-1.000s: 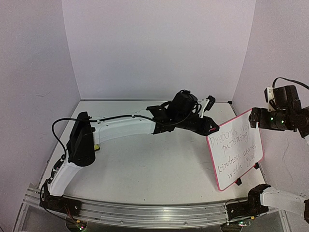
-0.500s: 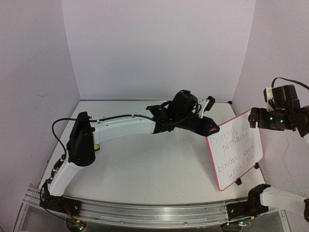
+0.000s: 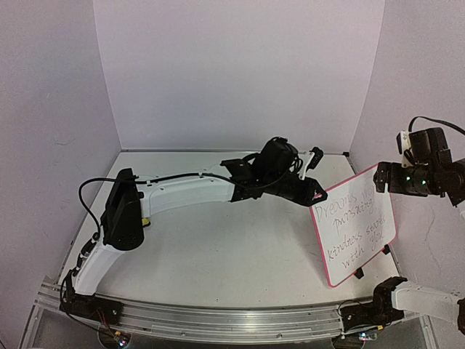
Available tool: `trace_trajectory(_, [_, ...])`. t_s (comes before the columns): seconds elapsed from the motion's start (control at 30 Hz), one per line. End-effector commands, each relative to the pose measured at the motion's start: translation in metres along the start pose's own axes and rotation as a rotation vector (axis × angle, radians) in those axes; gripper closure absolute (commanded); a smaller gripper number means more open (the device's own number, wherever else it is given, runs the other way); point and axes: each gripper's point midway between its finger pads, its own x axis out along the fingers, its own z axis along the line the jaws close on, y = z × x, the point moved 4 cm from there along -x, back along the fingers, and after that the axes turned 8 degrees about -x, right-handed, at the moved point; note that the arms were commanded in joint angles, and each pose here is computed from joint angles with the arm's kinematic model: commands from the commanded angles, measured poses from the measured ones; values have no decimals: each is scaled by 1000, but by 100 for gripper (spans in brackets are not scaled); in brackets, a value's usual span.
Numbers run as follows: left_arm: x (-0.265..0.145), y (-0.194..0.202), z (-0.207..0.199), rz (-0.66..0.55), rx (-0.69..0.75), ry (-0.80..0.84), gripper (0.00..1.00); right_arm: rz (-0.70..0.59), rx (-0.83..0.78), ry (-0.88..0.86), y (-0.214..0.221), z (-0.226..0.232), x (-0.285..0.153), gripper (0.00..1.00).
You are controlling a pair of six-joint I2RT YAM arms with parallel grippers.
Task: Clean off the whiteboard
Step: Move the whiteboard to the corner of the board.
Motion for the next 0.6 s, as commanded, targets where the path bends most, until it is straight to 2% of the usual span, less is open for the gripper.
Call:
trace_trajectory(0.0, [-1,-14,-5,-45,10,13,89,-14,-3,7,-2,-1,0,2])
trace_trajectory(0.07, [-1,-14,-4,-44,8,10,98,-15,-4,8,-2,-1,0,2])
trace_trajectory(0.1, [-1,-14,-4,-45,8,6,100,-17,-3,9,-2,-1,-1,2])
trace_trajectory(0.57, [-43,-31,13,-156,33,-246,100,-18,-13,43,-2,-6,-1,2])
